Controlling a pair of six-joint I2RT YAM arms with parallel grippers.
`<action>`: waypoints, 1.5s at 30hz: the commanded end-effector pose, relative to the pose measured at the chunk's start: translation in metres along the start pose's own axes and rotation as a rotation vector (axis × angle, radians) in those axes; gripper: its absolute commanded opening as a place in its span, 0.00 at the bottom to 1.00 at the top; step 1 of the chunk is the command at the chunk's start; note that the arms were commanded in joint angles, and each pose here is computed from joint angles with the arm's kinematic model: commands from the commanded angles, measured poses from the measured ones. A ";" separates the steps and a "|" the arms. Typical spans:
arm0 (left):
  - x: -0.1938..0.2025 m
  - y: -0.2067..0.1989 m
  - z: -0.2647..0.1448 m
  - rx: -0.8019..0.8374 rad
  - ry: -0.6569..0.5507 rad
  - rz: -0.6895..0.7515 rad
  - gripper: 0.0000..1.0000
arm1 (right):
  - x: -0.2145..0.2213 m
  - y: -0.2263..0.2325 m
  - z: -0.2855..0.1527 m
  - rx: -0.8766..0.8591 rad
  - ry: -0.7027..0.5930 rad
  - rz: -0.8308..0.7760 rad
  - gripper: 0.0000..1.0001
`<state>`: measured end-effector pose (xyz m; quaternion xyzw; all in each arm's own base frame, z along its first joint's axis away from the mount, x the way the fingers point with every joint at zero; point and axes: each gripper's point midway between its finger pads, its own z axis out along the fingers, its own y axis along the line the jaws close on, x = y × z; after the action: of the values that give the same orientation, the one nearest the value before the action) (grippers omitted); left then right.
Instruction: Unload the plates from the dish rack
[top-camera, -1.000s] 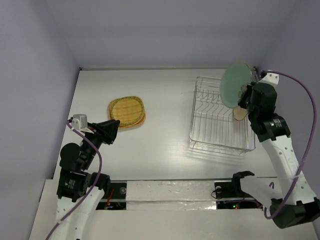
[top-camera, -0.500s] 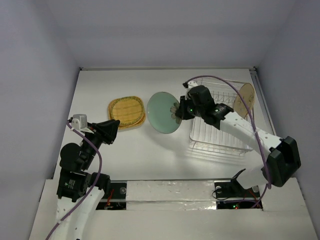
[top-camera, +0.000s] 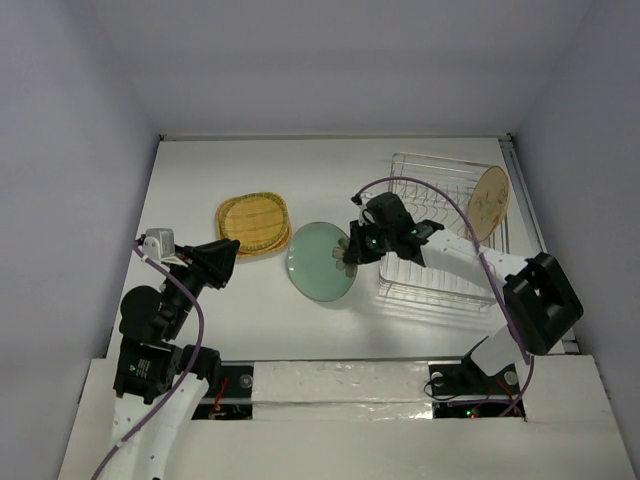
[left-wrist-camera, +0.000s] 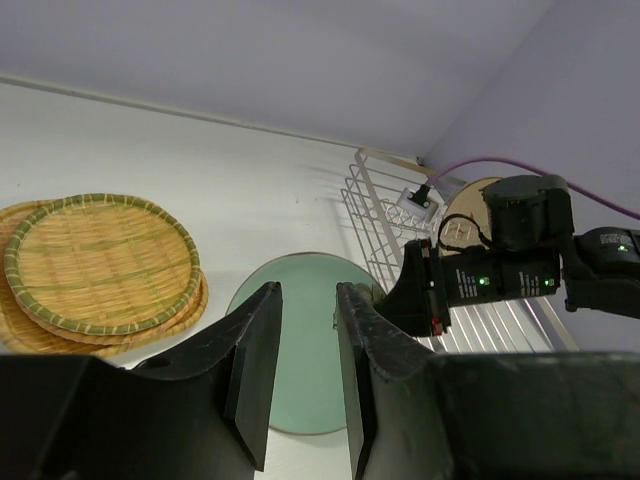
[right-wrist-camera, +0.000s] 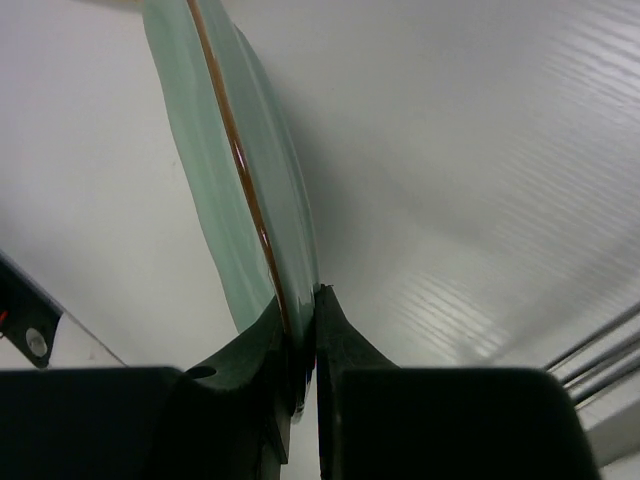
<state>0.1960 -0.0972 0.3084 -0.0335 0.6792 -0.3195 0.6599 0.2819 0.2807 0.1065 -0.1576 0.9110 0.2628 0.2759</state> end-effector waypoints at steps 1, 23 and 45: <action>-0.009 -0.005 0.002 0.023 -0.036 0.009 0.26 | -0.017 0.025 0.002 -0.112 -0.087 -0.057 0.00; -0.011 -0.005 0.001 0.019 -0.042 0.009 0.26 | 0.015 -0.049 0.029 0.283 0.002 -0.047 0.67; -0.013 -0.007 -0.002 0.027 -0.055 0.012 0.26 | -0.107 -0.017 -0.133 0.320 -0.622 0.120 0.03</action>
<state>0.1960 -0.0970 0.3084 -0.0338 0.6792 -0.3193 0.6601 0.2952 0.2478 0.2108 -0.0739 0.8568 0.2098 0.4651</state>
